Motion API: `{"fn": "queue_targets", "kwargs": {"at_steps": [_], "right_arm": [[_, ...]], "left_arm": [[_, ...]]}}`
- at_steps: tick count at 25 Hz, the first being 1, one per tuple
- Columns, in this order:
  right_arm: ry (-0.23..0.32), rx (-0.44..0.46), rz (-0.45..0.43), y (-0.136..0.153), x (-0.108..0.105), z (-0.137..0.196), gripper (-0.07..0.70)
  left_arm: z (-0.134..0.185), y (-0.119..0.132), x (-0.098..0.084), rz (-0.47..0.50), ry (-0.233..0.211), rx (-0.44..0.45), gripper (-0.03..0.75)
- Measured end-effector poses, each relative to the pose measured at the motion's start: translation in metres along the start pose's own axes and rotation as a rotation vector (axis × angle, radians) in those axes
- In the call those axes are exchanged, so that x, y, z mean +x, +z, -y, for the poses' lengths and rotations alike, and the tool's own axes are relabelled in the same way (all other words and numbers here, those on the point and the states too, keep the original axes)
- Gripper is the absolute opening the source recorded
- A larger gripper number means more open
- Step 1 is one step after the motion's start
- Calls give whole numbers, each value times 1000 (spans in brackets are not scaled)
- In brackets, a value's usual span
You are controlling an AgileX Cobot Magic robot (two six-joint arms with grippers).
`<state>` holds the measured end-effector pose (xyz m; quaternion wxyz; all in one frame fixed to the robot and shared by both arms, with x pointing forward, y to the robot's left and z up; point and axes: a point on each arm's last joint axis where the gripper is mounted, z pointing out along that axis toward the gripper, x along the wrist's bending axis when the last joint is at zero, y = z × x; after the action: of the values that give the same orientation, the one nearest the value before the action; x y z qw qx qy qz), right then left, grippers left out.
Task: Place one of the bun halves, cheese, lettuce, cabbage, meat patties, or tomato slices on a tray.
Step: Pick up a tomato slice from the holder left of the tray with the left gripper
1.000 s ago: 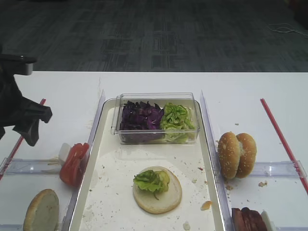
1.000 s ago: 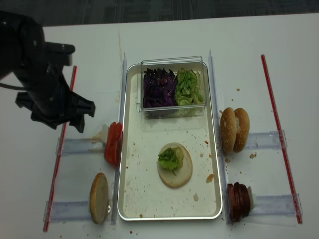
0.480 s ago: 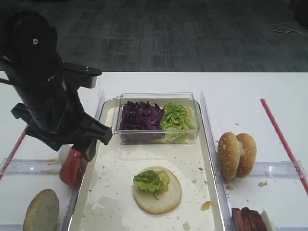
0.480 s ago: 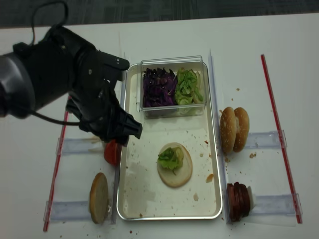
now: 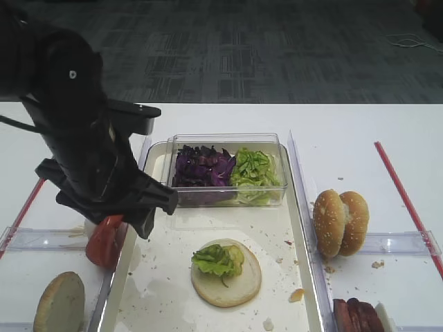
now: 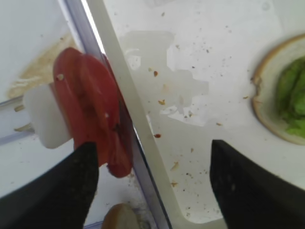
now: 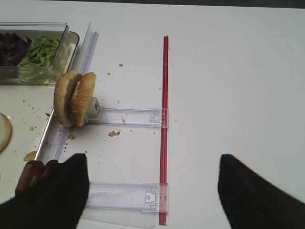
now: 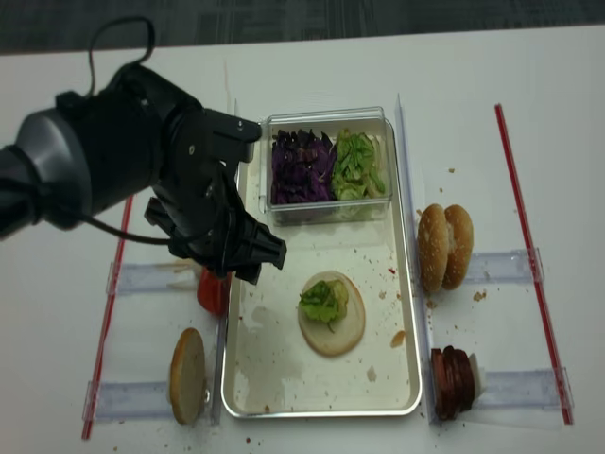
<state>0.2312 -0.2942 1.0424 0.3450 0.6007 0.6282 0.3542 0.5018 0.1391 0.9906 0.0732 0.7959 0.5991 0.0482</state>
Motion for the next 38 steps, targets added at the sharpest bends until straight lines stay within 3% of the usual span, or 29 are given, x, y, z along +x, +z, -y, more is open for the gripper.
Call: {"fn": "queue_targets", "kwargs": {"at_steps": [10,15,23,38], "right_arm": [[0,0,0,0,0,0,590],[0,0,0,0,0,0,590],[0,0,0,0,0,0,590],[2,0,0,0,0,0,590]], "left_arm": [[-5,39,-2,-36,13,83,459],[-7,39,3,-95,25,65,454],[-8,39,4,-100,19,63,426],[-8,39,8,-110,19,60,108]]}}
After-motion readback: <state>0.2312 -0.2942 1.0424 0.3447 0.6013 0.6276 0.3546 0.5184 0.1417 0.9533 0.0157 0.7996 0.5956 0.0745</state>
